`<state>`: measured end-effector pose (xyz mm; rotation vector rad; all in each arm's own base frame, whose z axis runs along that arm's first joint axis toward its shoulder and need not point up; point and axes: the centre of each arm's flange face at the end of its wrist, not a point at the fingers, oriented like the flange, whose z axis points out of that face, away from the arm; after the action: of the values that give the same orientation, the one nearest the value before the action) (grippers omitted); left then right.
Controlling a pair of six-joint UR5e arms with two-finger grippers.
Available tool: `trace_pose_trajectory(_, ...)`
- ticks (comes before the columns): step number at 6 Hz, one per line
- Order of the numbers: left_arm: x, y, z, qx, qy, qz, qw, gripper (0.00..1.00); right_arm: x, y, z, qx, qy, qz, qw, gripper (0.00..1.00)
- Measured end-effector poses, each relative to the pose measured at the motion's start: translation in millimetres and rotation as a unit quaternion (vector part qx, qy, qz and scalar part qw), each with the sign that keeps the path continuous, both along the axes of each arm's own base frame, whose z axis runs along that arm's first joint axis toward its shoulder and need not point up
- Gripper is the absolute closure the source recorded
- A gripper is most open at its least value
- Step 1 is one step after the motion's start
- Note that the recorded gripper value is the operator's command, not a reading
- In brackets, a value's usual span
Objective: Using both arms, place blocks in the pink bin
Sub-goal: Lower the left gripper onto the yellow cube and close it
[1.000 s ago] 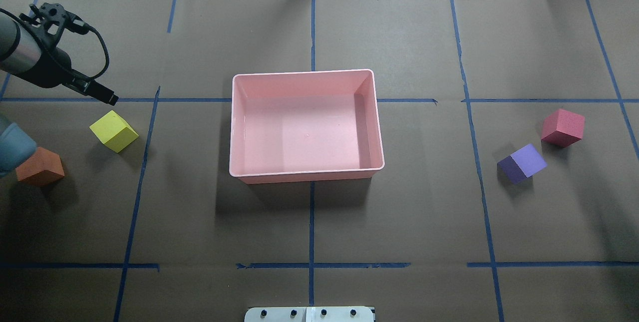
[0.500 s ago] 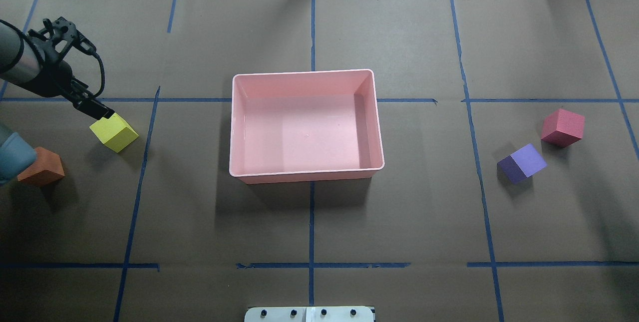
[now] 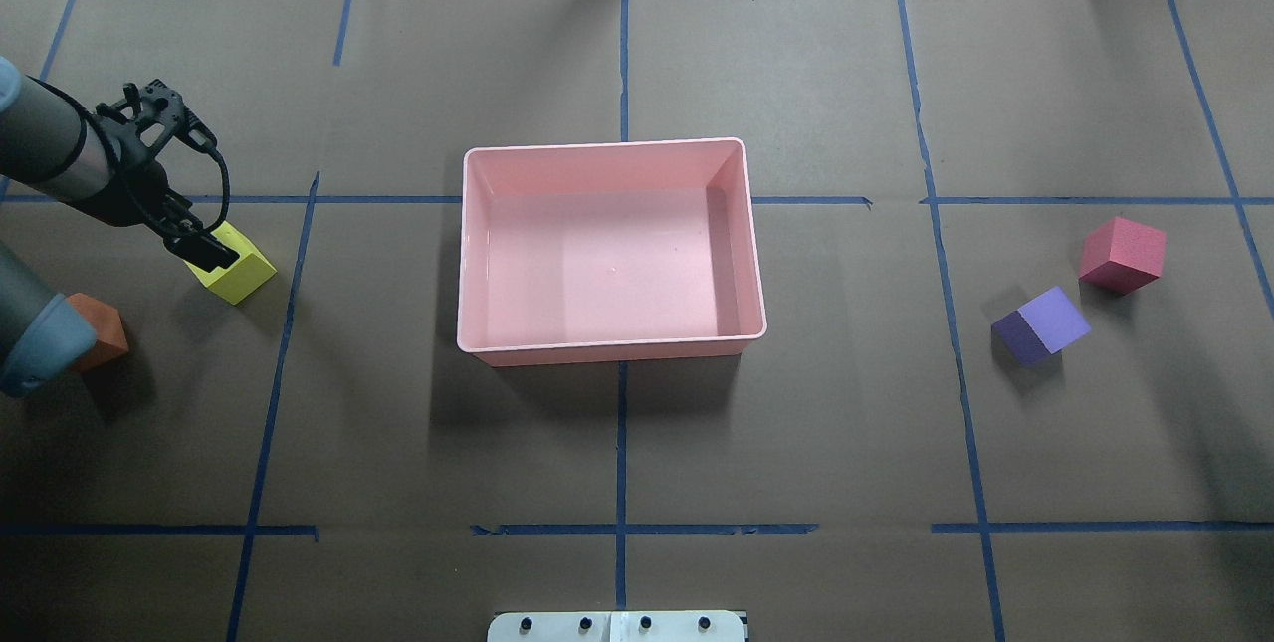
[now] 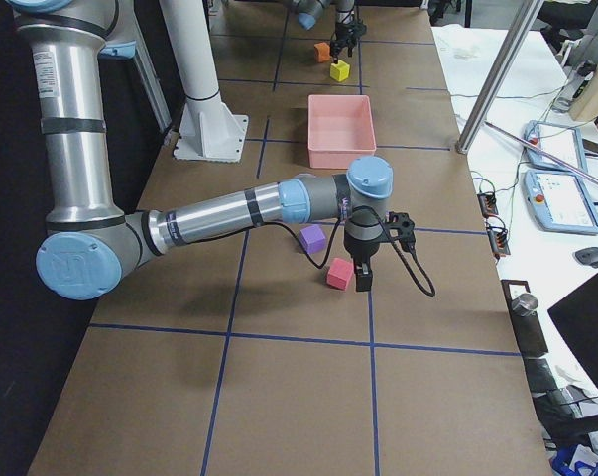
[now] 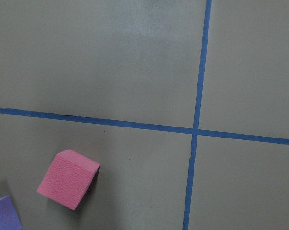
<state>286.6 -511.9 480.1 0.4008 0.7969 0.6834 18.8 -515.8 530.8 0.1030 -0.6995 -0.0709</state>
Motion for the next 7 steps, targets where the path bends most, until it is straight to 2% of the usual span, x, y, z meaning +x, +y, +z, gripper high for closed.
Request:
trace_pose_trajectory(3,20,4,25,-0.012,-0.008,0.014,0.9998,0.01,1,2,2,-0.002,0.000,0.000,1.0000,0.00)
trace_pose_trajectory(4,32,7,31,-0.024,-0.011,0.017,0.9995,0.68,1,2,3,-0.002,0.000,0.000,1.0000,0.00)
trace_pose_trajectory(5,44,10,31,-0.039,-0.011,0.014,0.9991,0.93,1,3,3,-0.002,0.000,0.000,1.0000,0.00)
trace_pose_trajectory(7,52,11,13,-0.047,-0.001,0.009,0.9989,0.96,1,3,2,-0.002,0.000,0.000,1.0000,0.00)
